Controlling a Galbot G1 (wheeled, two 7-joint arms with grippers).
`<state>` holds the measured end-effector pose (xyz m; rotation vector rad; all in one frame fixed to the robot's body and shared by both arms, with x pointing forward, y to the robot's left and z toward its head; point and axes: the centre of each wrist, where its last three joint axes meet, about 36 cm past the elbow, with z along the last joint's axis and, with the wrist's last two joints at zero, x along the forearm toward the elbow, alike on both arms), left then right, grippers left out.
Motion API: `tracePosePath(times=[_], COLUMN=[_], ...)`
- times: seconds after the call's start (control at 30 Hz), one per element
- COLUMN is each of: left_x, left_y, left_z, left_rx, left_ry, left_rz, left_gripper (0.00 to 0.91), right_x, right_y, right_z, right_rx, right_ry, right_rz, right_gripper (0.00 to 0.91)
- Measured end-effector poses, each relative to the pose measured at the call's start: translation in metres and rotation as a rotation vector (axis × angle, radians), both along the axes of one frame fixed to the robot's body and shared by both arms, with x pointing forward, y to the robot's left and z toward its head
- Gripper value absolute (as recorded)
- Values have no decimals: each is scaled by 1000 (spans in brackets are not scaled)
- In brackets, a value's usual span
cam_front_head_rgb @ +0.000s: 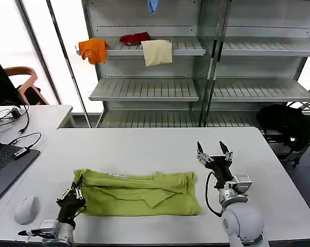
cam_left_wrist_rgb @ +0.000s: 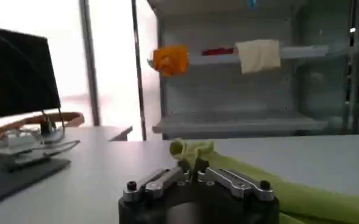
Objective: Fold and organize the clothes.
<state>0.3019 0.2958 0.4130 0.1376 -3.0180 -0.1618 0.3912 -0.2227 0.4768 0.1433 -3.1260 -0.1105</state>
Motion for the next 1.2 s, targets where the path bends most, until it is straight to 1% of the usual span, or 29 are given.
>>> tracePosePath(times=[0.27, 0.47, 0.53, 0.67, 0.8, 0.97, 1.2], left_x=[10, 17, 18, 17, 14, 15, 26], left_y=[57, 104, 114, 123, 112, 73, 5], left_z=[17, 35, 42, 50, 57, 61, 57], left_rx=[187, 319, 345, 358, 313, 194, 42], left_ry=[31, 61, 64, 77, 70, 46, 44], left_rz=[8, 42, 56, 65, 44, -28, -139], left_gripper=[0, 0, 0, 0, 0, 0, 0], right_x=[0, 0, 1, 0, -1, -4, -9], right_y=[-5, -6, -5, -3, -3, -6, -10], right_z=[-8, -12, -14, -16, -17, -18, -19], right_rx=[-7, -8, -7, -4, -7, -12, -16], right_ry=[21, 34, 38, 44, 48, 50, 53], right_rz=[-11, -17, -18, -16, -16, -22, -31], right_gripper=[907, 907, 907, 907, 907, 907, 907])
